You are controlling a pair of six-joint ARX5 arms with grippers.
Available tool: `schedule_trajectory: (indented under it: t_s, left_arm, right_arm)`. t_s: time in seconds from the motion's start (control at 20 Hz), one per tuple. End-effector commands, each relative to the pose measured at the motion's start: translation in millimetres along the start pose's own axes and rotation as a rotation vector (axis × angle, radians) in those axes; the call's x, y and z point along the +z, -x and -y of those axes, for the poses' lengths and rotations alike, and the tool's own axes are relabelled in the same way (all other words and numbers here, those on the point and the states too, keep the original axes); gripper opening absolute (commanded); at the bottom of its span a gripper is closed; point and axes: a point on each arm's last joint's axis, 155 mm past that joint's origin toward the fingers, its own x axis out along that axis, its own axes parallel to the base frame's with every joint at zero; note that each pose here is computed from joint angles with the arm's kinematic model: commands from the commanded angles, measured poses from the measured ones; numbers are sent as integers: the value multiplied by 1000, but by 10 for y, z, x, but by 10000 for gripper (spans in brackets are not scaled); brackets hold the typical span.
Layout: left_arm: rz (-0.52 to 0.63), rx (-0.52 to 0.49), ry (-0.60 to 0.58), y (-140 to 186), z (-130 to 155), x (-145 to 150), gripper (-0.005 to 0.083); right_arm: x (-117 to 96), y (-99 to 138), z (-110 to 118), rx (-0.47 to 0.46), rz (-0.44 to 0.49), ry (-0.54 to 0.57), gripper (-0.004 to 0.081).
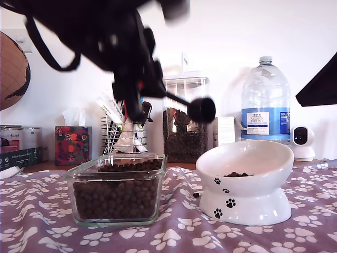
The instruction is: Measure one spoon of cat food and pour it into the food bowl
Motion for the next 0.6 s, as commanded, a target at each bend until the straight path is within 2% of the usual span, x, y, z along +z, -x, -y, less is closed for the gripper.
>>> schedule_trajectory:
  t_s: [0.0,0.15,0.25,0.4,0.55]
  left_arm:
    - [19,8,361,134,-164,42,-20]
    - [24,-73,697,305,-230,-12,-20]
    - [-5,-135,851,373,-200,-114,-20]
    - [-80,-185,987,362,-120,-358,-20]
    - [-153,-208,1069,346,-87,-569,-20]
  right_arm:
    - [30,-2,-13,3,6,8,-12]
    - [32,-2,-10,1,7,11,-12]
    - [32,-2,-10,1,7,11,-12]
    - [35,-2,-11,1,7,12,-12]
    - [35,-2,-11,1,7,12,-12]
